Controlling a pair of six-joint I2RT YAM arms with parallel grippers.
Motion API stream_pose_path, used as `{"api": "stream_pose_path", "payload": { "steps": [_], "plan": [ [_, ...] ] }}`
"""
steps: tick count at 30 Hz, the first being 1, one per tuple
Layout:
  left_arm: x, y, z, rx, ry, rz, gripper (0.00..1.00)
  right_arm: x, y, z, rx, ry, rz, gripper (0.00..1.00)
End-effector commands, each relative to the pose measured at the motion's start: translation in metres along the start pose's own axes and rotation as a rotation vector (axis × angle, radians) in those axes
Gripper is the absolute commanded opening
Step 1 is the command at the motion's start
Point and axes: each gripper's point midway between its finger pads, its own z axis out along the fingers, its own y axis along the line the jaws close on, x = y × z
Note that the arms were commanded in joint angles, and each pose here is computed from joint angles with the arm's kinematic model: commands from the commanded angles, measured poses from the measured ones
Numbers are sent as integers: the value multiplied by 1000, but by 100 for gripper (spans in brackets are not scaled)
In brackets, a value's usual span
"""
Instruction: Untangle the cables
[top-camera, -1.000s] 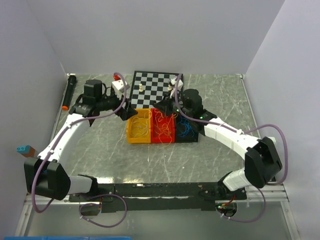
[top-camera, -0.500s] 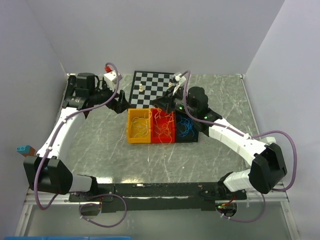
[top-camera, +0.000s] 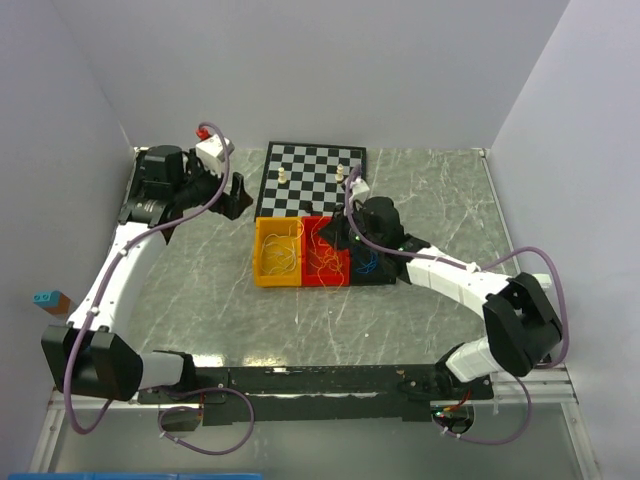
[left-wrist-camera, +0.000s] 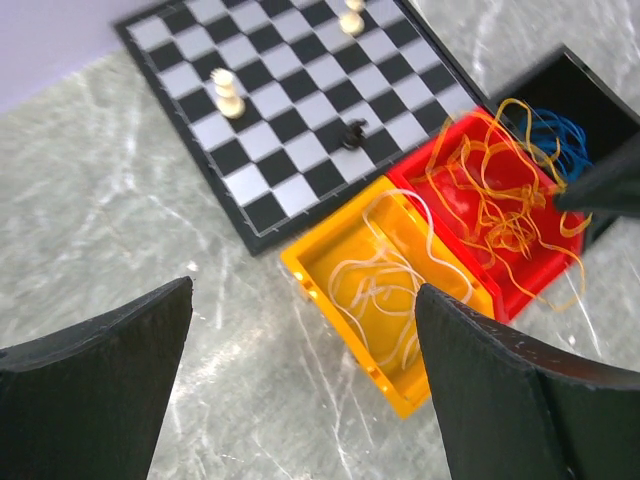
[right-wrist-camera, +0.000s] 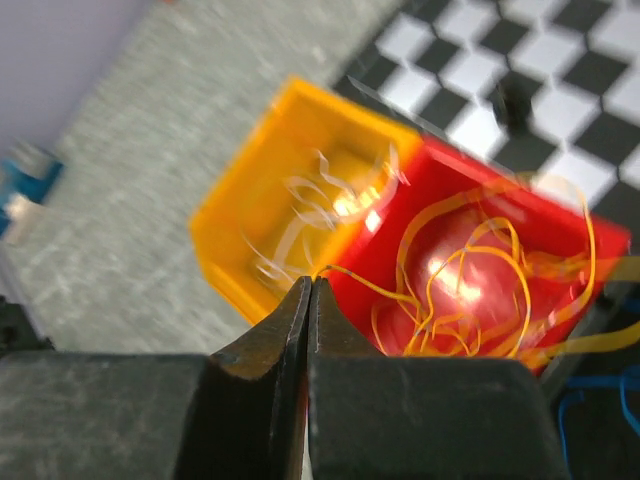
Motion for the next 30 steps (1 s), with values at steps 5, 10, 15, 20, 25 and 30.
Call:
{"api": "stream_pose_path", "payload": {
  "steps": [5,10,15,20,25,30],
  "plan": [
    [-47,16,-23,-151,-158,-88,96,29,-26,23,94,57,52,0],
    [-19,15,-7,-104,-61,-89,97,39,-33,42,123,139,58,0],
    [-26,23,-13,-159,-91,-55,97,37,-34,48,144,171,39,4],
    [-25,21,-14,-154,-98,-50,97,6,-26,36,165,130,8,32],
    [-28,28,-15,-201,-120,-76,97,-13,-13,22,158,120,-7,59],
    [-26,27,-12,-184,-92,-82,97,-41,1,-3,151,55,-36,68]
  ]
}}
